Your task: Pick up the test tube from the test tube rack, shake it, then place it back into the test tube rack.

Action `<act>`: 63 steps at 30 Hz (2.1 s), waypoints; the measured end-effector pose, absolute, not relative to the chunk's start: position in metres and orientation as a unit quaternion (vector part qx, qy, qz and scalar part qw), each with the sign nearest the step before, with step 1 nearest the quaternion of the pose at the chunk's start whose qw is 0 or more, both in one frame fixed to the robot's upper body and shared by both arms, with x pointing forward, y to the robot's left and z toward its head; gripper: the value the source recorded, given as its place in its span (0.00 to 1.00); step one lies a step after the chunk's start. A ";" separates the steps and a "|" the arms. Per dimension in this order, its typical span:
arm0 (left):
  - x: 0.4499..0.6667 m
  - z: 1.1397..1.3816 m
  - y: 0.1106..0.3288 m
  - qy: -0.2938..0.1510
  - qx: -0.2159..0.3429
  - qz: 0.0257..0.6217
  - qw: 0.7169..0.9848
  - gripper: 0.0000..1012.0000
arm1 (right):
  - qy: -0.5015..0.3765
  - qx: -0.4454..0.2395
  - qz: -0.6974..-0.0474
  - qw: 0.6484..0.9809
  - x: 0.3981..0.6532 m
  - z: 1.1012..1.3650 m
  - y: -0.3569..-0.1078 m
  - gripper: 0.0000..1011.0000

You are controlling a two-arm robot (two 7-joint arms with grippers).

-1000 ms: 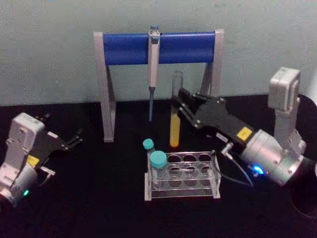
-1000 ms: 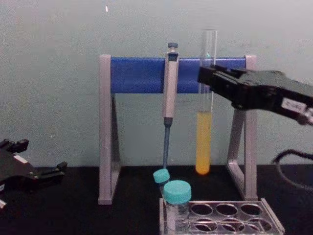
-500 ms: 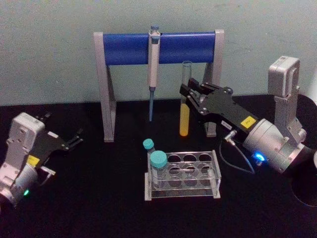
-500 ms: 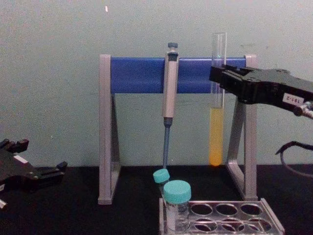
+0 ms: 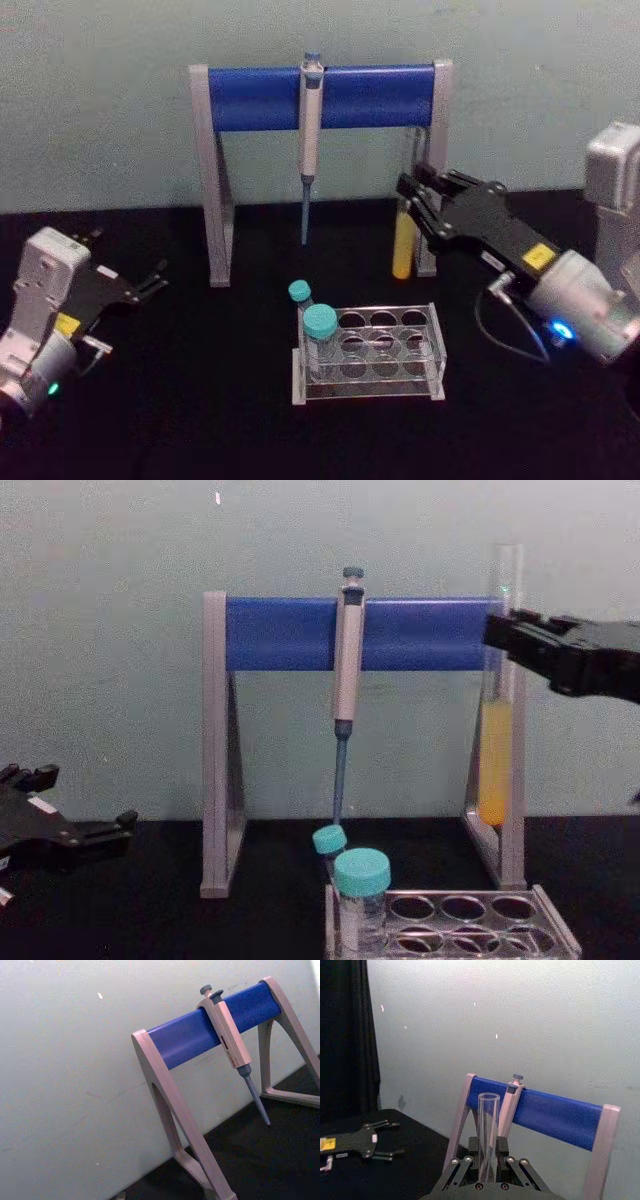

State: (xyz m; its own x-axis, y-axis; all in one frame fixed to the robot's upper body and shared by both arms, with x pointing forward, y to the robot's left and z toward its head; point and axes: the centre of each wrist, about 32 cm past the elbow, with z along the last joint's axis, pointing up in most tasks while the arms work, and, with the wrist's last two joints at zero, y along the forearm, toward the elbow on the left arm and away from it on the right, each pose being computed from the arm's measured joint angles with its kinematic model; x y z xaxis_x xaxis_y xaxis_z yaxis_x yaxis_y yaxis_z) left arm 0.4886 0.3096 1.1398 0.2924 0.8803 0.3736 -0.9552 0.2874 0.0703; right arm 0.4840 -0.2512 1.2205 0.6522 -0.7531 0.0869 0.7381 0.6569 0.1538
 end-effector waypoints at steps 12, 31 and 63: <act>0.489 1.140 0.310 -0.132 0.141 0.580 0.791 0.99 | -0.059 0.056 -0.360 0.929 0.455 1.213 -0.241 0.22; 0.489 1.140 0.310 -0.132 0.141 0.580 0.791 0.99 | -0.065 0.056 -0.396 0.914 0.503 1.223 -0.223 0.22; 0.489 1.140 0.310 -0.132 0.142 0.580 0.791 0.99 | -0.058 0.076 -0.351 0.932 0.461 1.208 -0.242 0.22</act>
State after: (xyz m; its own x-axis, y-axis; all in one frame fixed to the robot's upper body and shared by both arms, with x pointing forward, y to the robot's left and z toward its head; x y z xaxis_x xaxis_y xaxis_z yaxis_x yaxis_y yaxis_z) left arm 0.4886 0.3097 1.1398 0.2922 0.8803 0.3737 -0.9553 0.2873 0.0703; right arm 0.4606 -0.2423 1.2076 0.7471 -0.6625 0.0547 0.6447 0.7422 0.1832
